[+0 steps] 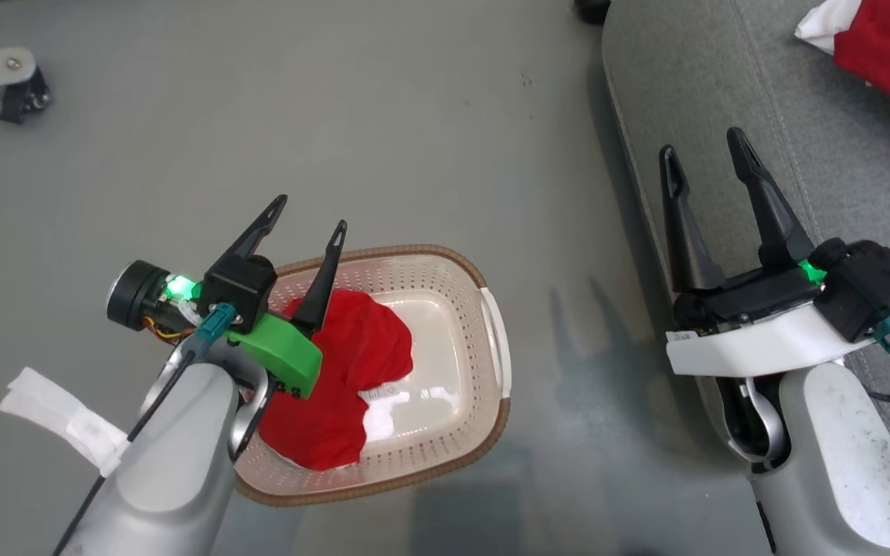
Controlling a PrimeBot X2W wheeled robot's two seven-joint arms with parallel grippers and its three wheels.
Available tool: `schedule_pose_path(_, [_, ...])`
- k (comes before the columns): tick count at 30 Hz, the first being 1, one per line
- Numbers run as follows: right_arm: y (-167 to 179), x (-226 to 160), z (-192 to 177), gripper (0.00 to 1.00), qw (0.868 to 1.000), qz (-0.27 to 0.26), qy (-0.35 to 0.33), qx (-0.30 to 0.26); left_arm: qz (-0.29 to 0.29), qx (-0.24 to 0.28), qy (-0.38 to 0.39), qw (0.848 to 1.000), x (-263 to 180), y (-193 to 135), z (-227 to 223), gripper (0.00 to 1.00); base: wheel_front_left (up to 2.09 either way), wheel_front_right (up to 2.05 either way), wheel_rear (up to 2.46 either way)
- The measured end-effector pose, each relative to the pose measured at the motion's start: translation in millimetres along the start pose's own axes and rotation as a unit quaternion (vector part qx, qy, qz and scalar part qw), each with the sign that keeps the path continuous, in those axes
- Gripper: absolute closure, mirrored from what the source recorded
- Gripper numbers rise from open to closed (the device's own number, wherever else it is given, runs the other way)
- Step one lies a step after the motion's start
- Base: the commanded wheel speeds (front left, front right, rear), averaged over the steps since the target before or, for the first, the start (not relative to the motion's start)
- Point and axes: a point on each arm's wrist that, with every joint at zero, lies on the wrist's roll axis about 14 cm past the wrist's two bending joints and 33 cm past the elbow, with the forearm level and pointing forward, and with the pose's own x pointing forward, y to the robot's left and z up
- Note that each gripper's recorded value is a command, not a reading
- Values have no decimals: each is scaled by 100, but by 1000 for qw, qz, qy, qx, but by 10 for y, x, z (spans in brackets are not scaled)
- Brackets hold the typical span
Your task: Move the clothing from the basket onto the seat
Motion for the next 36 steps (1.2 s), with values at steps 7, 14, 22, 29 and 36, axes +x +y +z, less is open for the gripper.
schedule_pose_path(7, [-118, 131, -245, 0, 1000, -5, 17, -4, -35, -5, 76, 996, 218, -49, -645, 0, 0, 0, 0])
schedule_pose_path(14, [-264, 191, -521, 0, 999, -14, 39, -8, -67, -10, 162, 984, 262, -137, -1376, 0, 0, 0, 0])
schedule_pose_path(22, [-423, 188, -835, 0, 997, -27, 69, -14, -111, -5, 260, 959, 132, -298, -2161, 0, 0, 0, 0])
schedule_pose_path(29, [-526, 170, -1049, 0, 995, -35, 87, -19, -130, 0, 318, 939, 60, -332, -2629, 0, 0, 0, 0])
schedule_pose_path(36, [-622, 113, -1229, 0, 993, -44, 107, -24, -155, 30, 388, 908, -112, -313, -3067, 0, 0, 0, 0])
